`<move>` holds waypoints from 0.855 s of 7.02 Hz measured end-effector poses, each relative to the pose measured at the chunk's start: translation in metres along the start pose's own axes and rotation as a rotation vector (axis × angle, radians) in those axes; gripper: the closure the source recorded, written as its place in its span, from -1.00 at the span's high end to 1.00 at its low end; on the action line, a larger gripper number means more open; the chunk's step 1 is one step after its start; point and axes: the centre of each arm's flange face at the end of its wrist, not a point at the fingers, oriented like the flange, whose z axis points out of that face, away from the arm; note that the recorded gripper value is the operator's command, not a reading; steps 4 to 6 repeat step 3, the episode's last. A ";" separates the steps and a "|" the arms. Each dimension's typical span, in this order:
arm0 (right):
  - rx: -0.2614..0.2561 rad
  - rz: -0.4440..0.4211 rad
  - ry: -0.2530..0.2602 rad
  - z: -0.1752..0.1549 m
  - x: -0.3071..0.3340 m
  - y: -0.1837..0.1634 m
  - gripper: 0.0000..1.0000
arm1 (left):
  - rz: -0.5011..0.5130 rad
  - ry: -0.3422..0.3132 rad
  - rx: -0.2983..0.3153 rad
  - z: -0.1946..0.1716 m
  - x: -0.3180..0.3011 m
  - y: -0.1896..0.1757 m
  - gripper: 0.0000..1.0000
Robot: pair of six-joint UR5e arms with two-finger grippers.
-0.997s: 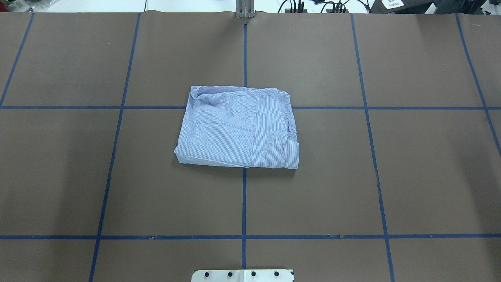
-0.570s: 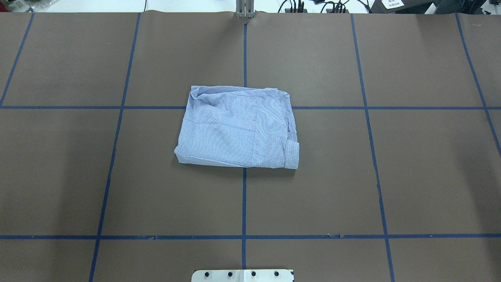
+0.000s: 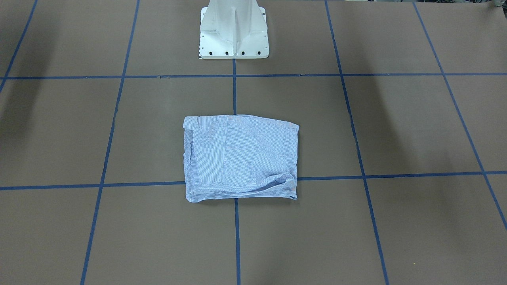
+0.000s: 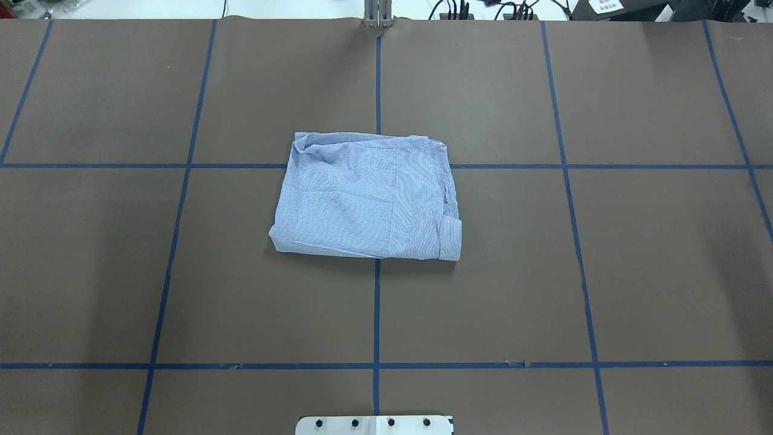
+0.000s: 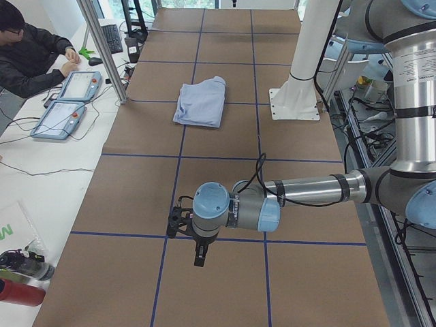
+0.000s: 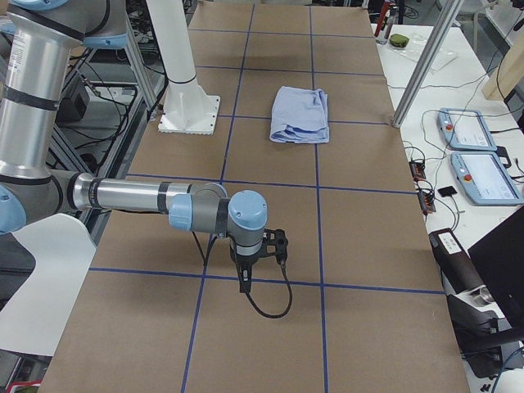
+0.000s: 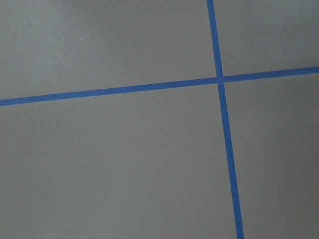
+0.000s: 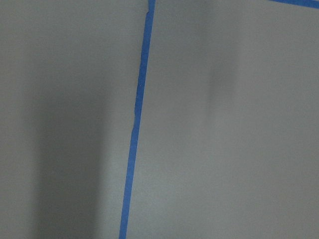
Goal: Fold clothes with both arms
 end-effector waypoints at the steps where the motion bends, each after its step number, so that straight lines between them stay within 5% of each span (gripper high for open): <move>1: 0.000 0.000 0.000 0.000 0.000 0.000 1.00 | -0.001 0.000 0.000 0.000 0.000 0.000 1.00; 6: 0.002 -0.001 0.000 -0.001 -0.001 0.000 1.00 | 0.000 0.000 0.000 0.000 0.001 0.000 1.00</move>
